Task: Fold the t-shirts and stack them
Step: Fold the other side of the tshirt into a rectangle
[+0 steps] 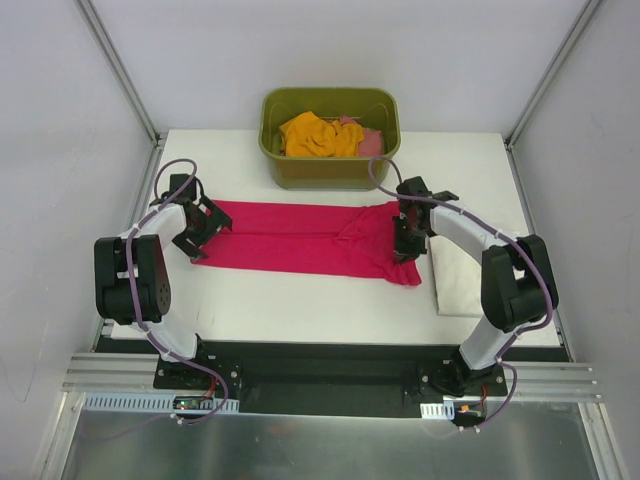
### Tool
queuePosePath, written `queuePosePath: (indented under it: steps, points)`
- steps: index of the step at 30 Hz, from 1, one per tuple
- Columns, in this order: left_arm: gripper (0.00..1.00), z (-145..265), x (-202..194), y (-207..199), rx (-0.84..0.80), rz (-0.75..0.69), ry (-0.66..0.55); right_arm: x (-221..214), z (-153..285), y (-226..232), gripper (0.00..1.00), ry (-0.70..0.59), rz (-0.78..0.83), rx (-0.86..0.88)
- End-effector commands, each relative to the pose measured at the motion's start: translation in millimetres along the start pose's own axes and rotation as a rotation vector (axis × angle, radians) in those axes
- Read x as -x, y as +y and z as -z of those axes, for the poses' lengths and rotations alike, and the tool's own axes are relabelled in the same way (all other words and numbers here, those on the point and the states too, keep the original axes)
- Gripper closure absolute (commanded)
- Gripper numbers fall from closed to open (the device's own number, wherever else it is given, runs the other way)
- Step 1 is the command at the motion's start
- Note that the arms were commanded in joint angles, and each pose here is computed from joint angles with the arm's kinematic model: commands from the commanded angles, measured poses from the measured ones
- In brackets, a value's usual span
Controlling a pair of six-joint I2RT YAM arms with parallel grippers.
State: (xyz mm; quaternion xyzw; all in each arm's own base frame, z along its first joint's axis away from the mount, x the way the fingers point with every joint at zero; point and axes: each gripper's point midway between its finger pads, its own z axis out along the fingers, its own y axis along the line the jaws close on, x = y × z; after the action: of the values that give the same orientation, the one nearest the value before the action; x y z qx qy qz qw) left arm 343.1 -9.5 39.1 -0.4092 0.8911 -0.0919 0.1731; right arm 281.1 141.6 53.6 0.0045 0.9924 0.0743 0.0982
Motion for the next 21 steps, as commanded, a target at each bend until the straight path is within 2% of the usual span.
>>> queuePosePath:
  steps: [1, 6, 9, 10, 18, 21]
  points:
    - [0.01, -4.7, 5.2, 9.6, 0.038, -0.032, -0.027, 18.5, 14.1, -8.5, 0.89, -0.050, -0.018, -0.040]
    - [0.01, -10.0, 6.6, 16.6, 0.071, -0.041, -0.033, 38.9, 39.0, -19.7, 0.92, -0.084, 0.053, -0.125]
    - [0.01, -11.6, 7.4, 19.1, 0.079, -0.040, -0.031, 43.2, 41.9, -25.6, 0.92, -0.049, 0.081, -0.159]
    - [0.01, -12.0, 7.9, 20.2, 0.083, -0.040, -0.033, 37.6, 36.5, -30.9, 0.92, 0.005, 0.111, -0.178]
    - [0.01, -10.4, 10.0, 27.9, 0.104, -0.035, -0.031, 20.0, 12.6, -55.3, 0.84, 0.204, 0.118, -0.266]
    - [0.01, -7.0, 11.5, 27.4, 0.102, -0.036, -0.036, 13.8, 3.7, -52.2, 0.73, 0.245, 0.117, -0.236]
